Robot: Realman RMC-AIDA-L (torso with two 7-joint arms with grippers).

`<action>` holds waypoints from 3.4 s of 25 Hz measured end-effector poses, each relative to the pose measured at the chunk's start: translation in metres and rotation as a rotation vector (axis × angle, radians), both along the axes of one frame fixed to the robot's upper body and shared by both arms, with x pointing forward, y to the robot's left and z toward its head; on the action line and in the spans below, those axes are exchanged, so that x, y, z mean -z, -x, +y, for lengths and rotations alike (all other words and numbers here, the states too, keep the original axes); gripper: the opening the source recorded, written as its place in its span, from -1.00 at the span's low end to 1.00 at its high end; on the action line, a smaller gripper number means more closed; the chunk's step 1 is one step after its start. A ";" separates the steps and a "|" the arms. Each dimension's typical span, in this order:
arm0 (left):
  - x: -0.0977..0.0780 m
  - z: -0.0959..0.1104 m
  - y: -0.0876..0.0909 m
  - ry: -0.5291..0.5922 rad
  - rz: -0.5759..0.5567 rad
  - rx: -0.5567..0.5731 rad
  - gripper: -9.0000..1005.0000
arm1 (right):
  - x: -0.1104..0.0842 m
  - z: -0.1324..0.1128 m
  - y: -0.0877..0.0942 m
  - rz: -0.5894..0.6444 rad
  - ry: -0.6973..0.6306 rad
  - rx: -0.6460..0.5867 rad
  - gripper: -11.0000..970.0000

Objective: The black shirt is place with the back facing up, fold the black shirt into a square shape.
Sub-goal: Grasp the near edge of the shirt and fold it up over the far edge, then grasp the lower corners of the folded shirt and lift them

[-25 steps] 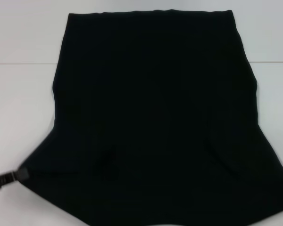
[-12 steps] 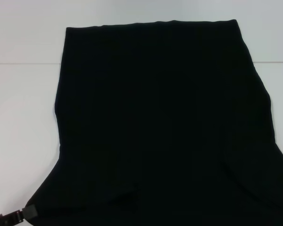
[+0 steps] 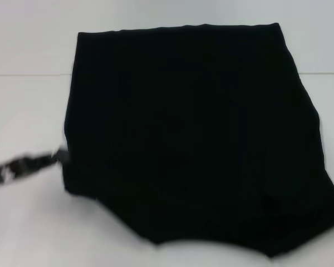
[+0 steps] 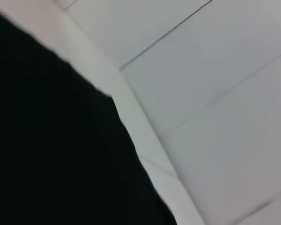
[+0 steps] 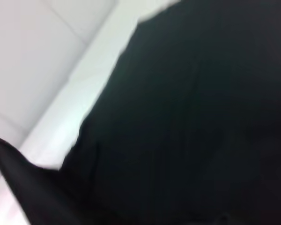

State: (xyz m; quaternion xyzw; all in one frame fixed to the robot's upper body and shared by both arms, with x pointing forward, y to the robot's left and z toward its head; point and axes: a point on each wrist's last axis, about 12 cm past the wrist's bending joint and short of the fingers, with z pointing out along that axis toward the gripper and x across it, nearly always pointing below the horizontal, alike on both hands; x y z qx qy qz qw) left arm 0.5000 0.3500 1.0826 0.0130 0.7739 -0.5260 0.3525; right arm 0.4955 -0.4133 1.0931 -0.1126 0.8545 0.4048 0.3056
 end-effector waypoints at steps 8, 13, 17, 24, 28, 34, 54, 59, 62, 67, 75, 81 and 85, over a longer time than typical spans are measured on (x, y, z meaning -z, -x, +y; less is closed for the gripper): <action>-0.028 -0.028 -0.110 -0.171 -0.077 -0.160 -0.76 | -0.012 0.028 -0.064 -0.134 0.019 0.120 -0.84; -0.033 -0.038 -0.140 -0.269 -0.117 -0.270 -0.76 | -0.016 0.048 -0.108 -0.197 0.082 0.218 -0.83; -0.034 -0.045 -0.156 -0.330 -0.162 -0.336 -0.75 | -0.018 0.066 -0.139 -0.234 0.157 0.292 -0.83; -0.039 -0.059 -0.176 -0.431 -0.253 -0.408 -0.74 | -0.025 0.098 -0.178 -0.273 0.276 0.365 -0.83; -0.040 -0.064 -0.182 -0.472 -0.279 -0.438 -0.74 | -0.027 0.106 -0.187 -0.285 0.304 0.389 -0.83; -0.028 -0.069 -0.181 -0.541 -0.286 -0.486 -0.73 | -0.017 0.117 -0.187 -0.266 0.320 0.417 -0.83; -0.007 -0.061 -0.176 -0.726 -0.230 -0.575 -0.36 | -0.005 0.111 -0.179 -0.237 0.329 0.472 0.12; -0.001 -0.047 -0.161 -0.596 -0.172 -0.529 -0.04 | -0.012 0.096 -0.164 -0.251 0.204 0.419 0.29; 0.001 -0.039 -0.142 -0.489 -0.149 -0.440 0.21 | -0.011 0.084 -0.148 -0.240 0.141 0.376 0.28; 0.006 -0.031 -0.109 -0.378 -0.099 -0.335 0.39 | -0.004 0.067 -0.119 -0.199 0.080 0.284 0.27; 0.010 -0.019 -0.071 -0.376 -0.056 -0.164 0.38 | -0.009 0.063 -0.087 -0.182 -0.029 0.102 0.27; 0.025 -0.022 -0.070 -0.431 0.035 -0.167 0.33 | -0.011 0.071 -0.088 -0.186 -0.054 0.071 0.27; 0.031 -0.028 -0.077 -0.462 0.048 -0.190 0.30 | -0.014 0.075 -0.094 -0.198 -0.045 0.075 0.27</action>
